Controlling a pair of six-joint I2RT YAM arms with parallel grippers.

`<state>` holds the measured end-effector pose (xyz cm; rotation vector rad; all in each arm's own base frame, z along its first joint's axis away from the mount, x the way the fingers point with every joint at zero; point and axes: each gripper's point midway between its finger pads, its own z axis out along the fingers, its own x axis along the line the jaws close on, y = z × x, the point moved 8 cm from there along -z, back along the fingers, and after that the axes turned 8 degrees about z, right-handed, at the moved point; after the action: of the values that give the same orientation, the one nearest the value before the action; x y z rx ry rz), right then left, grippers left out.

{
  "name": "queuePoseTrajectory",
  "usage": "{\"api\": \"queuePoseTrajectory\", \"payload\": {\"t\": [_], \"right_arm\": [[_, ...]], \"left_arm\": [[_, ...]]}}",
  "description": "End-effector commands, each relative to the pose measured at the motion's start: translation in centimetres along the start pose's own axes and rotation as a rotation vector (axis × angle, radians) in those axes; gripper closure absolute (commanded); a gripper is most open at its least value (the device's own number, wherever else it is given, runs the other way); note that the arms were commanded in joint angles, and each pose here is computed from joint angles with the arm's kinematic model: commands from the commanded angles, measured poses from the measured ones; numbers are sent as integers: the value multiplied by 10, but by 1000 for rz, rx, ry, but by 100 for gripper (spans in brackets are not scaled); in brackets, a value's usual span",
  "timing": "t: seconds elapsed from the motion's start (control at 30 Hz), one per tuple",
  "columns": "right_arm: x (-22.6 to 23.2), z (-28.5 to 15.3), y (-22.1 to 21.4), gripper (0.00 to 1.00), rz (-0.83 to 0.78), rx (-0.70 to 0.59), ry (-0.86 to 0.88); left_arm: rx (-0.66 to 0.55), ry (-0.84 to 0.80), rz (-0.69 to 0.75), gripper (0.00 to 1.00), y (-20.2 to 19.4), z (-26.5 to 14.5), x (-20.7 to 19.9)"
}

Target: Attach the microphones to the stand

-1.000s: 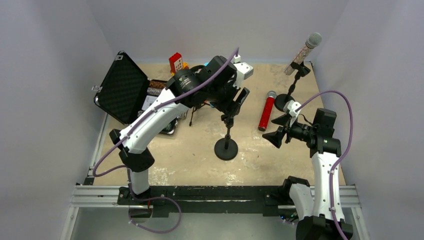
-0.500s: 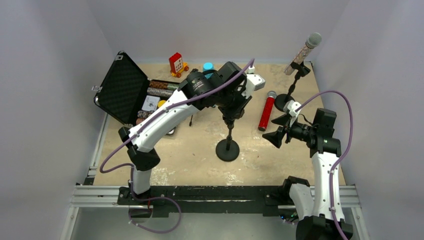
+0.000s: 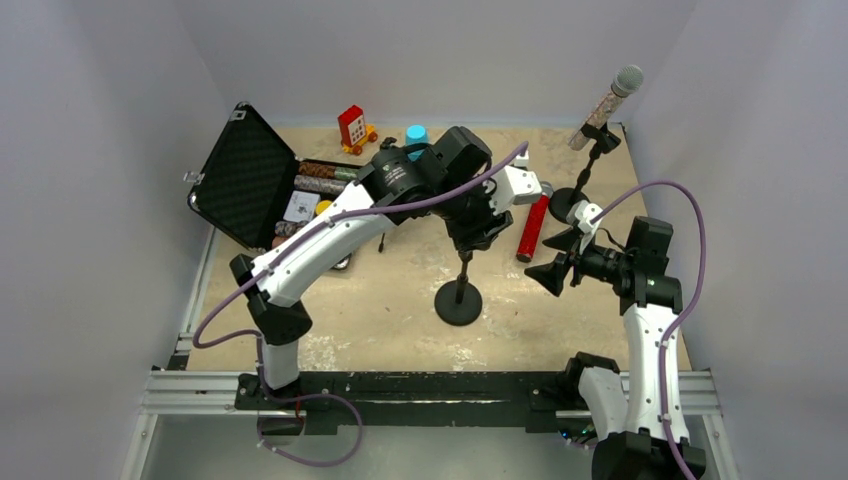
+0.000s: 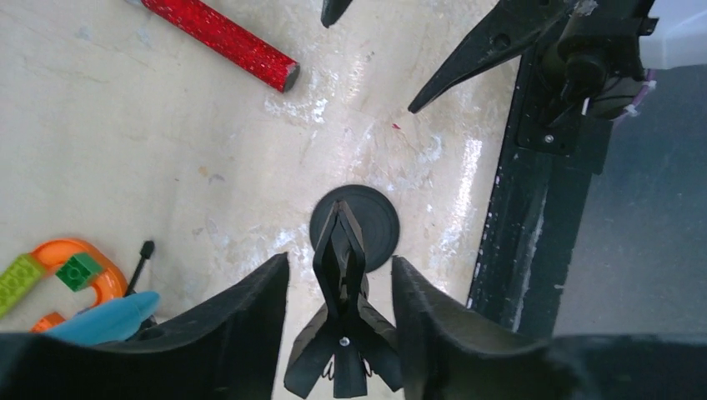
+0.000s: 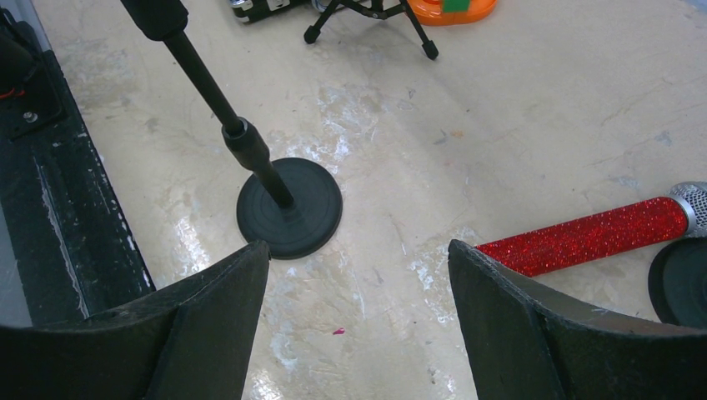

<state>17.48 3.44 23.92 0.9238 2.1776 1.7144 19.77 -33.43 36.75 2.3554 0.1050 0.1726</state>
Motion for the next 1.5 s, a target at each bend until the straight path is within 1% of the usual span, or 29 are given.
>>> {"api": "queuePoseTrajectory", "payload": {"t": [0.0, 0.07, 0.17, 0.23, 0.3, 0.33, 0.43, 0.47, 0.5, 0.63, 0.77, 0.83, 0.93, 1.07, 1.2, 1.33, 1.47], "right_arm": [[0, 0, -1, 18, -5, -2, -1], [-1, 0, -1, 18, -3, 0, -5], [-3, 0, -2, 18, -2, 4, -18], [-7, 1, -2, 18, 13, 6, -43], [-15, 1, -2, 18, 43, 21, -89], [-19, 1, -1, 19, 59, 30, -112], [-30, 2, 4, 19, 101, 60, -173], [-35, 2, 7, 20, 109, 71, -205], [-40, 4, 9, 20, 117, 82, -248], [-60, 20, 17, 17, 185, 95, -451], [-85, 45, 16, 17, 324, 104, -616], [-103, 56, 13, 17, 384, 121, -693], [-114, 79, 9, 17, 442, 174, -717], [-128, 105, 0, 19, 432, 238, -752], [-142, 123, -15, 22, 456, 331, -801], [-151, 135, -35, 23, 491, 426, -816], [-151, 135, -44, 24, 511, 453, -824]], "left_arm": [[-167, 101, 51, 44, 19, -28, 5], [-215, 152, 24, 36, 22, -35, 6], [-313, 201, 2, 30, 29, -53, 5], [-382, 223, -17, 29, 29, -66, 3], [-454, 248, -42, 23, 24, -79, 0], [-490, 260, -53, 19, 19, -87, -3], [-598, 316, -87, 13, -6, -113, -15], [-597, 329, -115, 11, -18, -108, -17], [-631, 367, -130, 8, -31, -121, -23], [-653, 491, -250, 1, -93, -122, -38], [-663, 529, -353, 1, -146, -110, -55], [-661, 538, -401, 1, -166, -104, -61], [-649, 548, -459, 1, -191, -95, -68], [-649, 551, -509, 1, -211, -88, -75], [-627, 551, -539, 1, -221, -86, -80], [-612, 557, -551, 1, -226, -87, -81], [-610, 562, -548, 1, -227, -86, -81]]}}
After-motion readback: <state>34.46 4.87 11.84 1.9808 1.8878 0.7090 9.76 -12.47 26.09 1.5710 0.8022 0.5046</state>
